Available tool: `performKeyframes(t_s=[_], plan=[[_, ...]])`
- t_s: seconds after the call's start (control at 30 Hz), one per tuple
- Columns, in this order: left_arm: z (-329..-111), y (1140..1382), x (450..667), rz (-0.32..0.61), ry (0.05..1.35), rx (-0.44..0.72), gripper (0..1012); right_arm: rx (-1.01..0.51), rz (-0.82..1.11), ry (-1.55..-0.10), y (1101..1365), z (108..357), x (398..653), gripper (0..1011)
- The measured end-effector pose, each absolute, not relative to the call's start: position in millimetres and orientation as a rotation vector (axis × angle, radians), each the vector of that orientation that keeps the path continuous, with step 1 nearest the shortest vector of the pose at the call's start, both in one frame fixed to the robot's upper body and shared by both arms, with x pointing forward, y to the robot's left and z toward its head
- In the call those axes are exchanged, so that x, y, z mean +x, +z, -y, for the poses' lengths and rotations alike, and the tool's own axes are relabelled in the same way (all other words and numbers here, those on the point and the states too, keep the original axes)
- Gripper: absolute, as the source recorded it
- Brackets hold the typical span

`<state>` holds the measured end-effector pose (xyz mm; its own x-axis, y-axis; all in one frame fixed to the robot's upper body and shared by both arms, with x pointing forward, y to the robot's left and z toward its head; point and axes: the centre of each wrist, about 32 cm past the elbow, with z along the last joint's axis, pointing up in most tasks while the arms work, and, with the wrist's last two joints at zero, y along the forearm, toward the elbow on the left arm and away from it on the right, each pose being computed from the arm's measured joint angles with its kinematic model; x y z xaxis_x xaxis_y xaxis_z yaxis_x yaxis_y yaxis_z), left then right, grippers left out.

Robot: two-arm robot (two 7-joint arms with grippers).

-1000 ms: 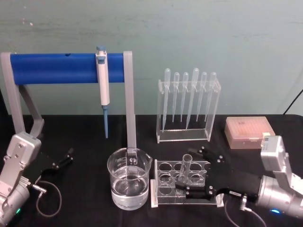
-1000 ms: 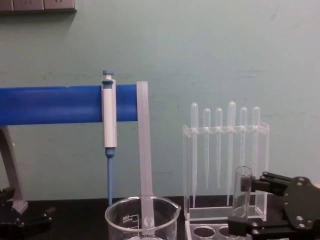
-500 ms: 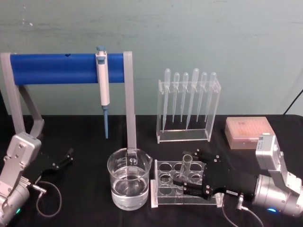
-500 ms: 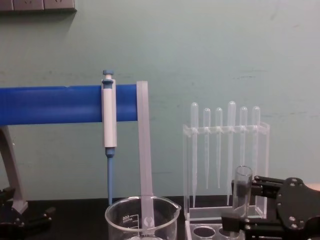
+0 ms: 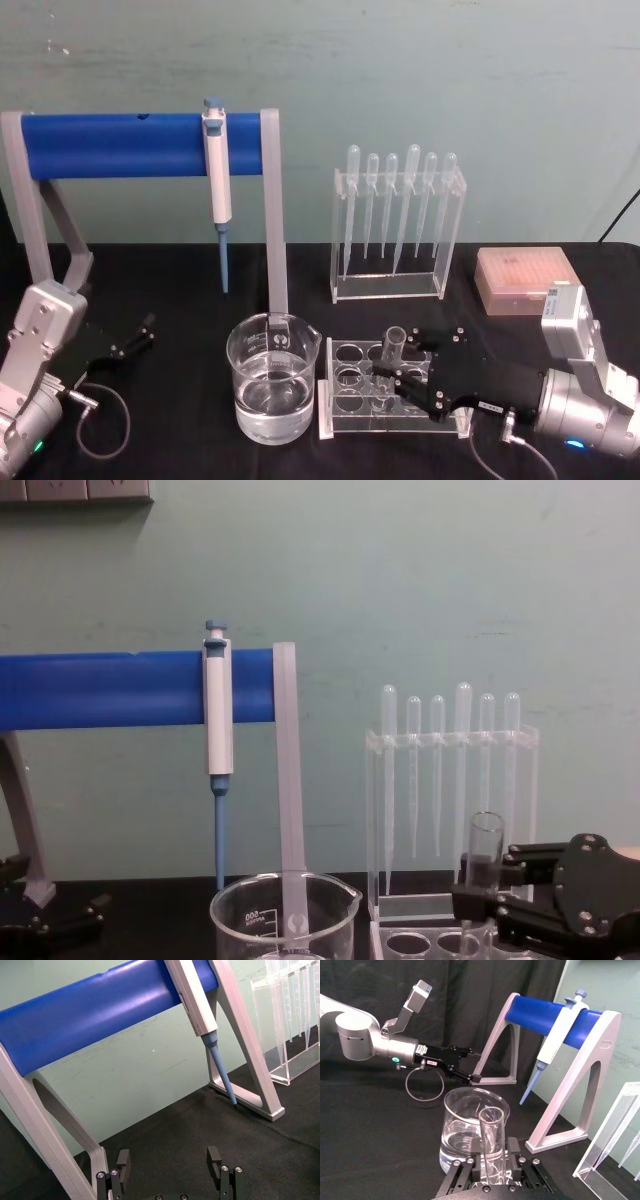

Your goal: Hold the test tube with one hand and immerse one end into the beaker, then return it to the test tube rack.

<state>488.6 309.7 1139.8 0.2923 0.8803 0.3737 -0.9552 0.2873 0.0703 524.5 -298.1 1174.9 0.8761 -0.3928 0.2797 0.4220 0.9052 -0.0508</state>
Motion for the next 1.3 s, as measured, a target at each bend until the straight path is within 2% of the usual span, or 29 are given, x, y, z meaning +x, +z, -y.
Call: performKeyframes(t_s=[0.03, 0.07, 0.17, 0.67, 1.0, 1.3], plan=[[-310, 1140, 489, 0.285, 1.248, 0.304, 1000, -0.112, 0.268, -0.426, 1175, 298, 524, 330], [-310, 1140, 489, 0.285, 1.248, 0.304, 1000, -0.111, 0.268, -0.426, 1175, 298, 524, 264], [-310, 1140, 489, 0.285, 1.248, 0.305, 1000, -0.111, 0.268, -0.427, 1175, 298, 524, 228], [-310, 1140, 489, 0.285, 1.248, 0.305, 1000, -0.108, 0.266, -0.437, 1179, 299, 523, 225], [-310, 1140, 489, 0.285, 1.248, 0.304, 1000, -0.084, 0.245, -0.460, 1207, 296, 524, 224], [-310, 1140, 489, 0.285, 1.248, 0.304, 1000, -0.054, 0.223, -0.483, 1243, 287, 523, 224]])
